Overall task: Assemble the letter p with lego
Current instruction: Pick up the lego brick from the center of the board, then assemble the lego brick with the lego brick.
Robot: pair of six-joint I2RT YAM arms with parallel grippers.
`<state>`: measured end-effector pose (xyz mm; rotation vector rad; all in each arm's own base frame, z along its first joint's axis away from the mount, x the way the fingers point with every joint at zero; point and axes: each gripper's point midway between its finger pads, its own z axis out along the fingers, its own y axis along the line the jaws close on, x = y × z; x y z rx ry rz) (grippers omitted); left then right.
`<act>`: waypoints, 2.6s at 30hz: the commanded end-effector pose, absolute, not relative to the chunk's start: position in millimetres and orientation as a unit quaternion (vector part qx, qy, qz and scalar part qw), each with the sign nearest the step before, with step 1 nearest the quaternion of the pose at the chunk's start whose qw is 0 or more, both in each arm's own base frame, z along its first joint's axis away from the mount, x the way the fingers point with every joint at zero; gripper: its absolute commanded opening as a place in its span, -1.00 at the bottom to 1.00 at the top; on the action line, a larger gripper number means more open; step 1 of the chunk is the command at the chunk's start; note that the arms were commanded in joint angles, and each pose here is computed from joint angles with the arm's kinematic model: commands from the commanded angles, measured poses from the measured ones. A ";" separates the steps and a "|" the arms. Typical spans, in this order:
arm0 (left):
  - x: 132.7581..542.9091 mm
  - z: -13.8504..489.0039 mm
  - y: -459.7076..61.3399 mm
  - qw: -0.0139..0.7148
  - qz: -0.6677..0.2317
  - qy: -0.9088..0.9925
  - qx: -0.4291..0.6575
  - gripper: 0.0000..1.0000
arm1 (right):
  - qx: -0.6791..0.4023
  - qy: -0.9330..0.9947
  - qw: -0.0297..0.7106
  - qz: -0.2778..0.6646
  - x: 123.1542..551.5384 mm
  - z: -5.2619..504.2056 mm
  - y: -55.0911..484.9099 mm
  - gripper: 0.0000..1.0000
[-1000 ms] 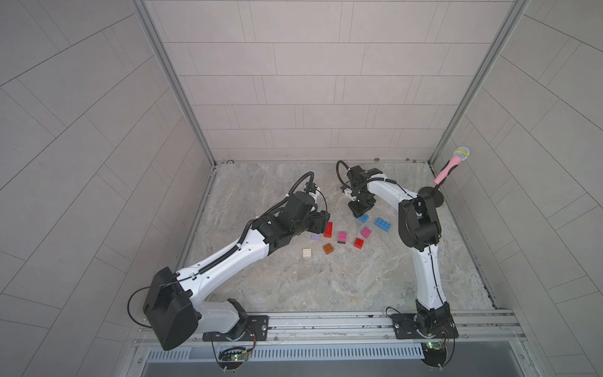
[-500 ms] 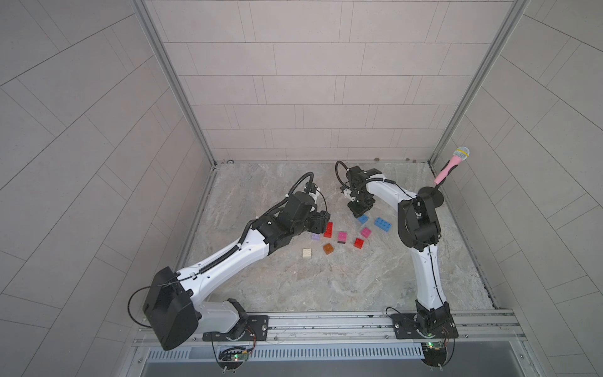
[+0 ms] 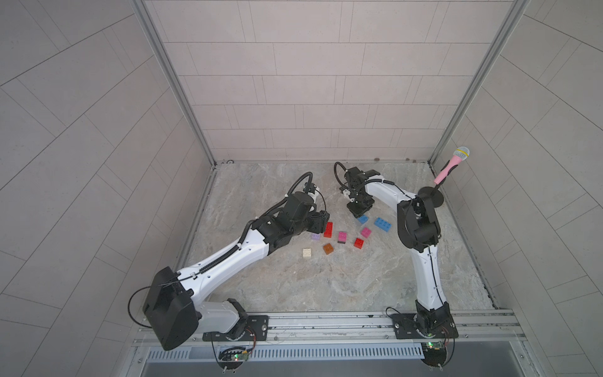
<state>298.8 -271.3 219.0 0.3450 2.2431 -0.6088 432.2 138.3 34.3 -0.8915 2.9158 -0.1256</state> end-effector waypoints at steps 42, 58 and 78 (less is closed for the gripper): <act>258.9 244.4 -186.6 0.535 -0.232 0.806 0.104 0.37 | -0.605 0.792 0.074 -0.045 314.7 87.4 218.5 -0.78; 258.6 240.7 -192.0 0.532 -0.238 0.804 0.116 0.37 | -0.610 0.789 0.050 -0.052 320.0 72.5 222.0 -0.79; 259.1 237.7 -198.4 0.529 -0.244 0.802 0.129 0.37 | -0.634 0.770 0.034 -0.058 316.5 67.8 217.2 -0.79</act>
